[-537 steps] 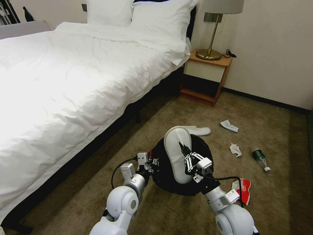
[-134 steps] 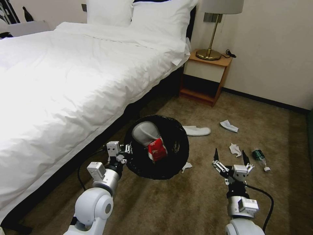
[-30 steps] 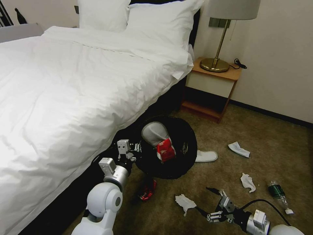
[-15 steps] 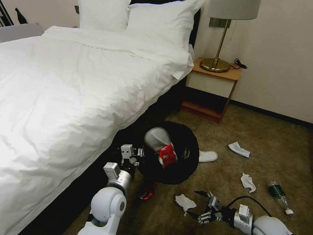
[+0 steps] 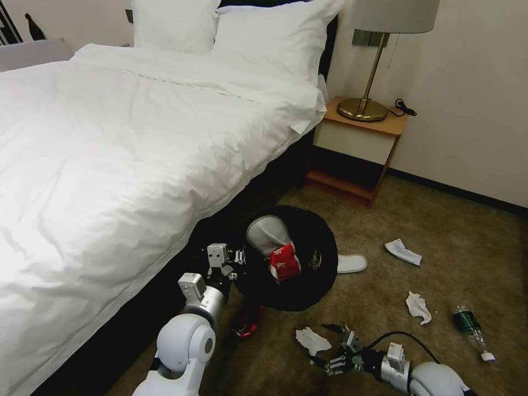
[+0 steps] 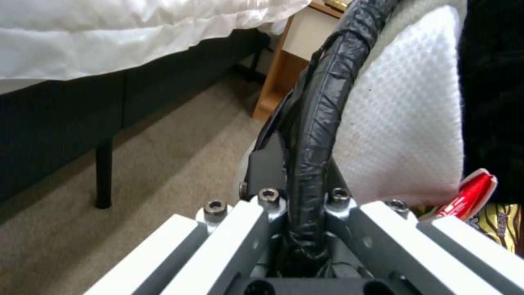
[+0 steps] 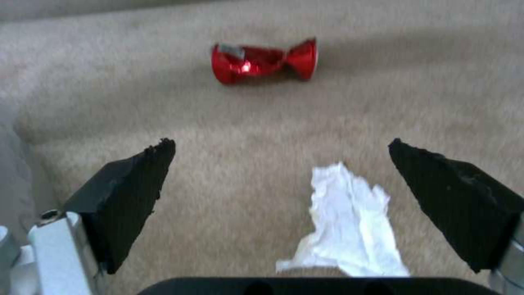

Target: Pick up the trash bin, then pick up the garbage on the floor and place it into the trash bin.

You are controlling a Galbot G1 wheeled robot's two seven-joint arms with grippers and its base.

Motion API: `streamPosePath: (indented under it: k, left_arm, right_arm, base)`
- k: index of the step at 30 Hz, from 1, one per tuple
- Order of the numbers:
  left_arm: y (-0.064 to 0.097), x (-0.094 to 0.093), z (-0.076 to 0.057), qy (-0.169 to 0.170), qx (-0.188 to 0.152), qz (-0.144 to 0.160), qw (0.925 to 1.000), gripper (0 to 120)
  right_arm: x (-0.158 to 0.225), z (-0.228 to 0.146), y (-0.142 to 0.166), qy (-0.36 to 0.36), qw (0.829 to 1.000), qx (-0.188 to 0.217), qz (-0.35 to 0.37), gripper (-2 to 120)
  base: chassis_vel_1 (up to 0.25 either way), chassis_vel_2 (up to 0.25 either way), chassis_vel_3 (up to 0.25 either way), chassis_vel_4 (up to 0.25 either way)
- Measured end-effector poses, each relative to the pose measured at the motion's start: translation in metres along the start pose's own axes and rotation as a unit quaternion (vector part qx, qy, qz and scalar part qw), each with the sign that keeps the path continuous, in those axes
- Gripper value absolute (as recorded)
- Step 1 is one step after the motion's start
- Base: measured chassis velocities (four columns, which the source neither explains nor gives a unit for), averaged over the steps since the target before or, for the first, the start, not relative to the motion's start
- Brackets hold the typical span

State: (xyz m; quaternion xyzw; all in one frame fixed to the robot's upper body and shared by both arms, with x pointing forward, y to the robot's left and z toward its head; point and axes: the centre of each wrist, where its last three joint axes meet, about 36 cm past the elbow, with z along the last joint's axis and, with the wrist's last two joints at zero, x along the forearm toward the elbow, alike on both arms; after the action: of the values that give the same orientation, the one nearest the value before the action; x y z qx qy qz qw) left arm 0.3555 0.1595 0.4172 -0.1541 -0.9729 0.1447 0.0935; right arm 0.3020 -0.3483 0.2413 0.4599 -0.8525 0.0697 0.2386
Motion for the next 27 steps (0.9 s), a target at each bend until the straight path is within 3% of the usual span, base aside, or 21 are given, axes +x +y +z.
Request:
streamPosePath:
  k: [12,27]
  left_arm:
    - [-0.002,0.004,0.0,-0.001,-0.004,0.003,1.0,0]
    - [-0.002,0.014,0.001,0.002,-0.01,0.003,0.9999,0]
  right_arm:
    - [-0.014,0.022,-0.003,0.018,1.0,-0.022,0.011,100]
    - [-0.038,0.028,-0.021,0.022,1.0,-0.014,0.016,100]
  base:
    - [0.0,0.0,0.0,0.0]
    - [0.0,0.0,0.0,0.0]
